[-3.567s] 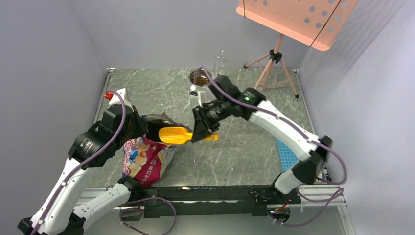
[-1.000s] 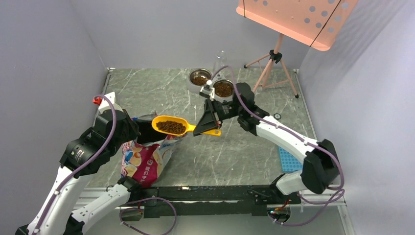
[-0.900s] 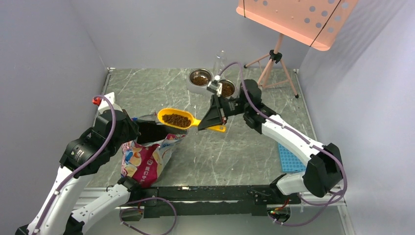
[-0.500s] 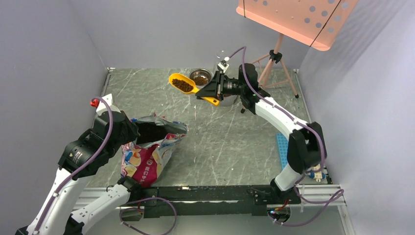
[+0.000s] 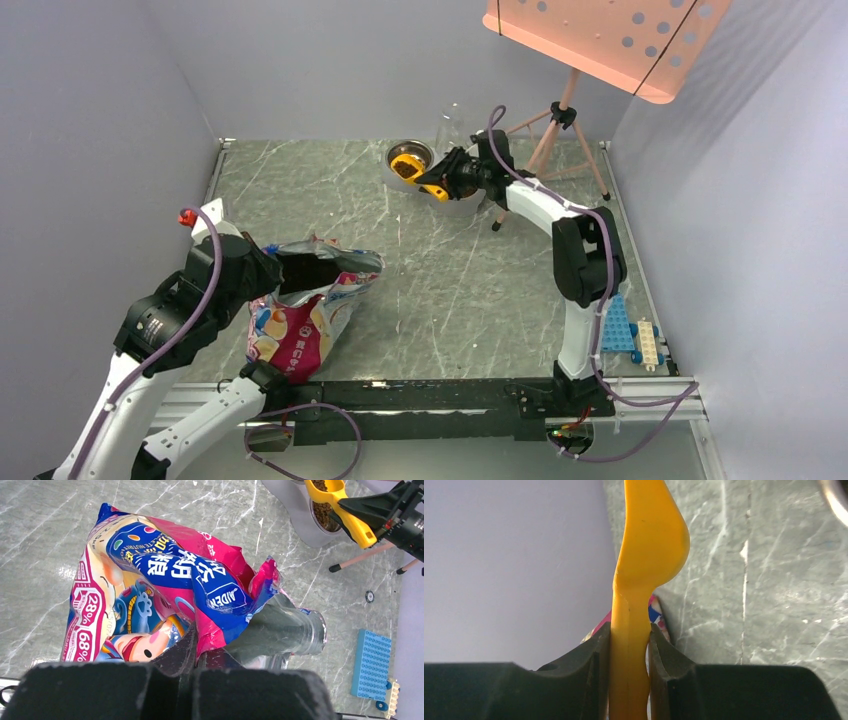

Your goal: Serve the pet food

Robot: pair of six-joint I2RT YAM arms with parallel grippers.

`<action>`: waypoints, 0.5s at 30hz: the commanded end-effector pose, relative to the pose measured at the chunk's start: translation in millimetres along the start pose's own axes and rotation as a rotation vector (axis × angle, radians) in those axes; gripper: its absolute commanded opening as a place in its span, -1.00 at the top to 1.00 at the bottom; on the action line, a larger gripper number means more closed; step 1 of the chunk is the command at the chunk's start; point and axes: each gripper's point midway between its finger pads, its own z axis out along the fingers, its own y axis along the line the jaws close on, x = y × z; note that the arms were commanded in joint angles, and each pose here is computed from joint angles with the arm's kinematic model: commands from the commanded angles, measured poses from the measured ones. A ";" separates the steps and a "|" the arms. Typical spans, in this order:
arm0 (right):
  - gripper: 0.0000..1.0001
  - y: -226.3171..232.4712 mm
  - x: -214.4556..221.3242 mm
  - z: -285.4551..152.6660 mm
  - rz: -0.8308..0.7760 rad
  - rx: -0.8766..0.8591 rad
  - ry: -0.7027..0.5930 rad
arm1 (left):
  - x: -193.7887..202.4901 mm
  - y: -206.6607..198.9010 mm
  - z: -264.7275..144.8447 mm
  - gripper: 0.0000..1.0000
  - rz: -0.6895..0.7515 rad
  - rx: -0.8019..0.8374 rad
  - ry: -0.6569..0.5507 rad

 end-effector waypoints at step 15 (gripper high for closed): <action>1.00 -35.8 -70.0 30.2 -0.106 0.343 -0.143 | 4.0 2.3 -17.0 1.00 -0.026 0.033 0.027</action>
